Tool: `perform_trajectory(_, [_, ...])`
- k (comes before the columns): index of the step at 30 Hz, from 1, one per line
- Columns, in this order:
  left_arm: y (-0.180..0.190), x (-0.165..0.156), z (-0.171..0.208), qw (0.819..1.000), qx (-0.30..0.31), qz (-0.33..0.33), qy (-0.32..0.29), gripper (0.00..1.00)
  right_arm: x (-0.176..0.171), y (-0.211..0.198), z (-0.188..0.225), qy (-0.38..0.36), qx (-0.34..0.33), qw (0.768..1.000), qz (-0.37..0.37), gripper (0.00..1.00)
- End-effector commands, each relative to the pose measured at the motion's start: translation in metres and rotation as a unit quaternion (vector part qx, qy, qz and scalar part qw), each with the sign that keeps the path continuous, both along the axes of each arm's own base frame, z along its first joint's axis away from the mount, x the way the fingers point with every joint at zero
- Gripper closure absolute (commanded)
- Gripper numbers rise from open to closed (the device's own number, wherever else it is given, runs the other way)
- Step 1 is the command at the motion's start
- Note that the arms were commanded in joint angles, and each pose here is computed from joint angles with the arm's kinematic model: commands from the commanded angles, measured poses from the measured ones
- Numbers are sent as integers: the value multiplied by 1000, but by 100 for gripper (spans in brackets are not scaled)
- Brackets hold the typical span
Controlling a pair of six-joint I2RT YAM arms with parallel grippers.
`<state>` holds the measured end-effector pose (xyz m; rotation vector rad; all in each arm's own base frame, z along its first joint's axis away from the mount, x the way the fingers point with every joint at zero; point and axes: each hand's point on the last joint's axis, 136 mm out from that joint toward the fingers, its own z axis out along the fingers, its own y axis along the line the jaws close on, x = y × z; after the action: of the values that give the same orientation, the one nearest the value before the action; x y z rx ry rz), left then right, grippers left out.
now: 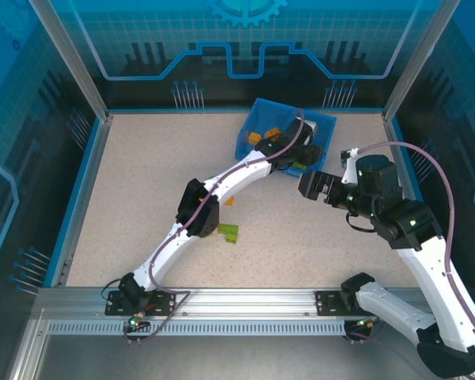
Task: Sort the legos into containers by color
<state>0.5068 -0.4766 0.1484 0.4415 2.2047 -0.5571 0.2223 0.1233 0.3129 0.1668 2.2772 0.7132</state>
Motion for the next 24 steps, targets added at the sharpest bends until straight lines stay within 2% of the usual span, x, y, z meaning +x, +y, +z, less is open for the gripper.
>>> perform_trajectory(1, [-2, 10, 52, 998, -36, 6, -54, 44, -2, -8, -4, 7, -7, 1000, -17, 0])
perform_trajectory(5, [9, 0, 93, 997, -48, 12, -61, 45, 1, -10, -5, 5, -18, 1000, -18, 0])
perform_trajectory(10, [40, -36, 151, 995, -65, 7, -76, 48, 8, -16, -15, 6, -52, 998, -25, 0])
perform_trajectory(16, [113, -114, 203, 988, -76, -14, -133, 50, 25, -4, -30, 12, -86, 996, 15, 1])
perform_trajectory(20, [171, -168, 214, 984, -55, -21, -171, 50, 40, 19, -45, 29, -107, 992, 59, 2])
perform_trajectory(24, [214, -232, 205, 976, 2, -93, -199, 46, 51, 60, -69, 65, -141, 983, 98, 3])
